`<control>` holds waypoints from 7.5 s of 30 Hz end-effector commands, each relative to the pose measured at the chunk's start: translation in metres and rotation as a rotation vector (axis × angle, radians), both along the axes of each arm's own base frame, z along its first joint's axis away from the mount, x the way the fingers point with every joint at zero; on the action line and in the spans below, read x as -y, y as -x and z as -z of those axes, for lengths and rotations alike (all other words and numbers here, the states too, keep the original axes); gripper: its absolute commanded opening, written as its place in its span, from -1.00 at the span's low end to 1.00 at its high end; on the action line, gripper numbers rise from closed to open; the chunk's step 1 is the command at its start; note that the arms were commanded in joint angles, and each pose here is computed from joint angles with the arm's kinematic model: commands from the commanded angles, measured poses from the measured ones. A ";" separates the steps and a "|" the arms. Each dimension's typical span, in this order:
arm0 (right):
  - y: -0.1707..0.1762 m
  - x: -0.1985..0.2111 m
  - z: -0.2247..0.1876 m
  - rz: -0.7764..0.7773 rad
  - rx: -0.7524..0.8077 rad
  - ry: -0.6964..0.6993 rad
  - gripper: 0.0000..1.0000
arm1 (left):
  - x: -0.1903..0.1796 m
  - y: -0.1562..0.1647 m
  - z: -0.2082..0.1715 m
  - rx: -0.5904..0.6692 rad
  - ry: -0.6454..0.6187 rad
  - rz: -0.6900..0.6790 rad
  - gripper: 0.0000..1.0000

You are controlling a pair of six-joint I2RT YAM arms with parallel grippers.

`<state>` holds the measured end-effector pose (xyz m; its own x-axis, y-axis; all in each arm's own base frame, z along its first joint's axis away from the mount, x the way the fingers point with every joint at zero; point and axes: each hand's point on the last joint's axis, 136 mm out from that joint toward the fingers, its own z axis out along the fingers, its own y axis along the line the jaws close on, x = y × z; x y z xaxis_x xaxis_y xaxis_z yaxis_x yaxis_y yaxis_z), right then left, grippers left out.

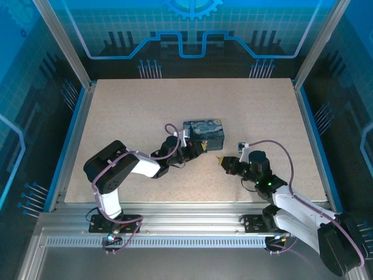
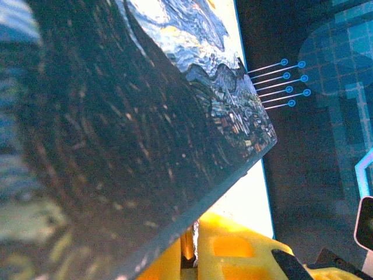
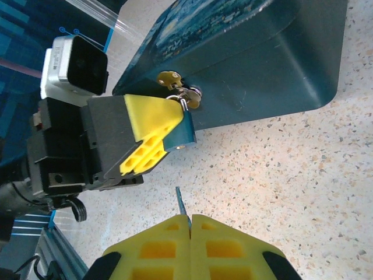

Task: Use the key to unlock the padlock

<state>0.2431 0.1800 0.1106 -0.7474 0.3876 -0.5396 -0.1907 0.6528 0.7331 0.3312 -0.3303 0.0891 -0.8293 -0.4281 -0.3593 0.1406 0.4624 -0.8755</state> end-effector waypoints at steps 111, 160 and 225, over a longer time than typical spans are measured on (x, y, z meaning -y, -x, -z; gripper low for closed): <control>-0.049 -0.047 -0.002 0.172 -0.064 -0.218 -1.00 | 0.004 -0.013 -0.029 0.019 0.193 -0.015 -1.00; -0.080 -0.059 0.032 0.265 -0.358 -0.665 -1.00 | 0.007 -0.004 -0.048 0.037 0.291 0.028 -1.00; -0.052 -0.039 0.031 0.146 -0.430 -0.254 -0.50 | 0.007 0.002 -0.017 -0.002 0.170 0.006 -1.00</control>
<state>0.2979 0.2353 0.0785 -0.8106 0.5855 -0.0052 0.2652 0.3750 0.8883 0.3416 -0.3229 0.0854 -0.8073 -0.5327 -0.2538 0.0615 0.3518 -0.9340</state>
